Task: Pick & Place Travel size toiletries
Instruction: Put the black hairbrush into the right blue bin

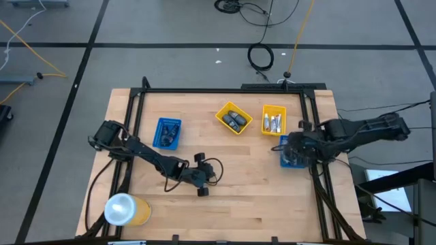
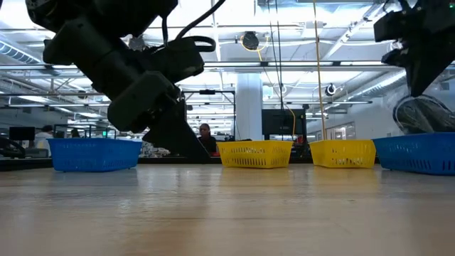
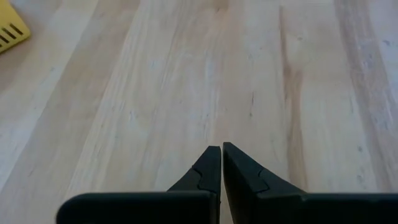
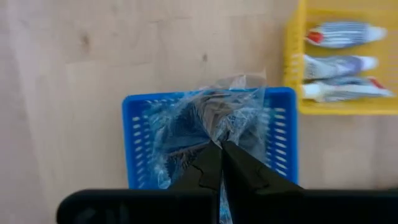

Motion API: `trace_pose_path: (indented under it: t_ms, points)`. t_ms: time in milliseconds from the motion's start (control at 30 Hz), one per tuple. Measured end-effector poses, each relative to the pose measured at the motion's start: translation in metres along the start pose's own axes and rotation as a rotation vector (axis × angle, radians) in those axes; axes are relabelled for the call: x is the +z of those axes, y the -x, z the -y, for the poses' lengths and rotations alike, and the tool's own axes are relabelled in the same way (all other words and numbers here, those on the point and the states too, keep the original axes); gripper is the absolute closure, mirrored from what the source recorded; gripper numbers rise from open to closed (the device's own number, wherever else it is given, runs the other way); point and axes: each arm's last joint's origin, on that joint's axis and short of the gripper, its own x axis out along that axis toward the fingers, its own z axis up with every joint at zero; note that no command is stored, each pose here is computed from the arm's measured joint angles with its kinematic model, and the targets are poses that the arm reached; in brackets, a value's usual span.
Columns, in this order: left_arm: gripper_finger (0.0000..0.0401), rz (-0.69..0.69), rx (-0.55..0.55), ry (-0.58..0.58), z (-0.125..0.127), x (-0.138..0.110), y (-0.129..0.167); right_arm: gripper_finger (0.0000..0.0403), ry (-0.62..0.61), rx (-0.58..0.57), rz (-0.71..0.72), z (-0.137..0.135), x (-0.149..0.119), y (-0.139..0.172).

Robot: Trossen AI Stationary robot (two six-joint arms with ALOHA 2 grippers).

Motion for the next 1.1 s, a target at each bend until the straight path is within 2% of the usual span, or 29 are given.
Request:
trace_pose_path:
  t_ms: [100, 433, 600, 733, 867, 967, 1100]
  points:
    - [0.0382, -0.002, 0.000, 0.000, 0.000, 0.000, 0.000, 0.0402, 0.007, 0.041, -0.006, 0.004, 0.001, -0.009]
    - [0.0382, -0.003, -0.001, 0.003, 0.000, 0.000, 0.000, 0.0401, -0.069, -0.007, -0.067, 0.021, -0.001, -0.026]
    - [0.0382, -0.003, -0.001, 0.007, 0.000, 0.000, 0.000, 0.0384, -0.086, -0.023, -0.100, 0.023, 0.002, -0.031]
    - [0.0382, -0.003, -0.001, 0.018, 0.000, 0.000, 0.000, 0.0351, -0.092, -0.043, -0.134, 0.023, 0.005, -0.035]
    - [0.0382, -0.006, -0.012, 0.019, 0.000, 0.000, 0.000, 0.0296, -0.105, -0.110, -0.151, 0.025, 0.007, -0.037]
    - [0.0382, -0.009, -0.020, 0.018, 0.001, 0.000, 0.000, 0.0259, -0.111, -0.110, -0.145, 0.025, 0.009, -0.029]
    - [0.0382, -0.008, -0.019, 0.019, 0.001, 0.000, 0.000, 0.0238, -0.250, -0.118, -0.129, 0.026, 0.012, -0.018]
